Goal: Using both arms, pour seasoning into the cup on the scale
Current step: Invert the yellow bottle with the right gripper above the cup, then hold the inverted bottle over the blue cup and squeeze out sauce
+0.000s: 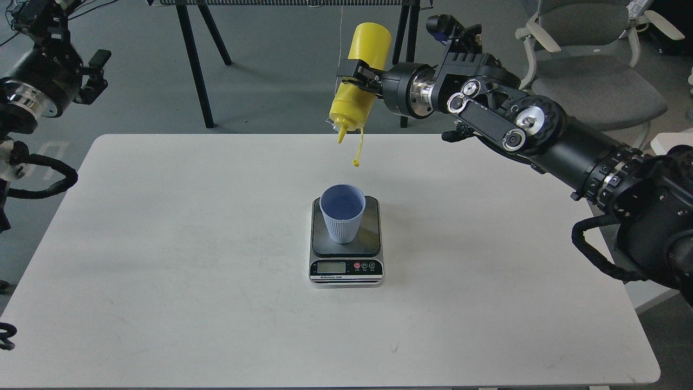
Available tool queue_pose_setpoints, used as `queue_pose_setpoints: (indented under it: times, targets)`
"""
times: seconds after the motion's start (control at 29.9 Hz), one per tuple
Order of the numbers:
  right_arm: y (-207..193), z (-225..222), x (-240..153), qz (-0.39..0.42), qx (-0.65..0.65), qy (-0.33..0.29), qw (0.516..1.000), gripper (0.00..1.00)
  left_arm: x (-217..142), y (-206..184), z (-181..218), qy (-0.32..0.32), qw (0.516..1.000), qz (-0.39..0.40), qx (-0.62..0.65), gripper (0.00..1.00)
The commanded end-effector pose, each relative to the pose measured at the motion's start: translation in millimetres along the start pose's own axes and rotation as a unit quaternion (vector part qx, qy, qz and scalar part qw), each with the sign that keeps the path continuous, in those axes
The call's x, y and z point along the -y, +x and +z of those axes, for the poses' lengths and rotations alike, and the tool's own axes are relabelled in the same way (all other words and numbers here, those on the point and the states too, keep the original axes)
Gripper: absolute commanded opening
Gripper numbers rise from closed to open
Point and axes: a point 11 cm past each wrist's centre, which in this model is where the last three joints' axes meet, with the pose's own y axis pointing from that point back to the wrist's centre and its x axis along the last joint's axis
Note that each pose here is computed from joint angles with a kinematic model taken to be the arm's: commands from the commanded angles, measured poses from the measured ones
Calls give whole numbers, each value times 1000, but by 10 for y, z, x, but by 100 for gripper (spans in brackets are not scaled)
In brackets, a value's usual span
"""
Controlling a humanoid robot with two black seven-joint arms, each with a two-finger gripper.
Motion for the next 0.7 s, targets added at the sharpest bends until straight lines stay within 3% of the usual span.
queue_pose_setpoints:
  times: [0.0,0.67]
  targets:
    - [31,9,11,7,-33,-12,999,8,-1,1,-2,0,1000,0,-1,100]
    - [-115,155,28,-27,-129,-62,989,9,-24,10,-41,3,1000,2,-3,100]
